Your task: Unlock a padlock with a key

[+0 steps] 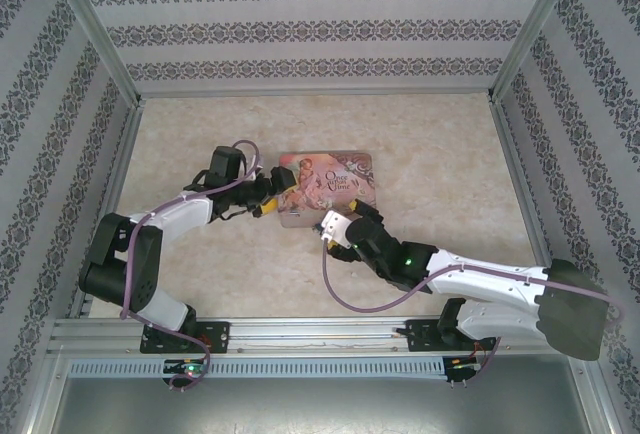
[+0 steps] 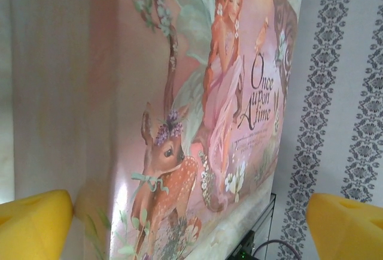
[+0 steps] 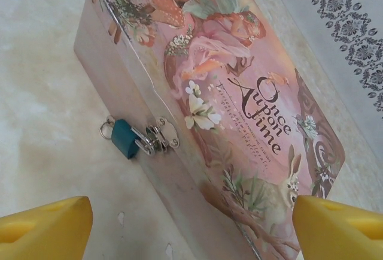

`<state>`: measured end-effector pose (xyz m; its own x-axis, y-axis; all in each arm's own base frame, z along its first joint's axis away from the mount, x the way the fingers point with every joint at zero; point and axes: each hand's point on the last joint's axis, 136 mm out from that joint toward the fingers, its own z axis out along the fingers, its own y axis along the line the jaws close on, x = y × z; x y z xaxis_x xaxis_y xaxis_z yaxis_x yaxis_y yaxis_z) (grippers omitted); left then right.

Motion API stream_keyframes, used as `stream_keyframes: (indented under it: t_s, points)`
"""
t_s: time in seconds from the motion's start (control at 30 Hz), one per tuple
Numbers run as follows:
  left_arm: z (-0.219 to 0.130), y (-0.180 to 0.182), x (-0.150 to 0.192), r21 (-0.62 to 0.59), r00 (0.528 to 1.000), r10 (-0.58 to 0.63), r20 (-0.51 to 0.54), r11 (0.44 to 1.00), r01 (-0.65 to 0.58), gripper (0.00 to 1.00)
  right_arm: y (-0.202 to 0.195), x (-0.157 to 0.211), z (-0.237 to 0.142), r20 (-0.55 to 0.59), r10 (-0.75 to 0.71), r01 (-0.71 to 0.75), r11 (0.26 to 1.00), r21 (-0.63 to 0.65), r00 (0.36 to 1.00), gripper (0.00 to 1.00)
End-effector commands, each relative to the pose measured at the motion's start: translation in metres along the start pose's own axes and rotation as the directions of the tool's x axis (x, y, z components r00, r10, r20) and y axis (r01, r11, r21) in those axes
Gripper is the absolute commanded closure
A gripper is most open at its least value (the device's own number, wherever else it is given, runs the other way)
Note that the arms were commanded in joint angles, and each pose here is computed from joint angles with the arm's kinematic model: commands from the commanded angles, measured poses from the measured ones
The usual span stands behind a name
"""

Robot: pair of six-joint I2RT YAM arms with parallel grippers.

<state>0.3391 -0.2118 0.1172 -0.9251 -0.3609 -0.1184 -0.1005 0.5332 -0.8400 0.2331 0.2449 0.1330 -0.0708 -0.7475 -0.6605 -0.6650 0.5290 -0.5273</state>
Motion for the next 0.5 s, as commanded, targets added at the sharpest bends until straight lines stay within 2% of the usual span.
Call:
stream_keyframes:
  t_s: [0.0,0.23,0.47]
  points:
    - [0.001,-0.026,0.002,0.045,0.999,0.038,0.001,0.998,-0.038,0.00,-0.008,0.006,-0.004,-0.016,-0.001,0.002,0.999,0.037,1.000,0.14]
    - [0.012,-0.036,0.008,0.051,0.998,0.057,-0.011,0.997,-0.056,0.00,-0.008,0.010,-0.005,-0.034,-0.020,0.022,0.999,0.041,0.999,0.13]
    - [-0.004,-0.033,0.001,-0.019,0.993,0.106,0.042,0.994,-0.105,0.00,-0.008,0.009,-0.003,-0.044,-0.029,0.031,0.999,0.038,0.999,0.13]
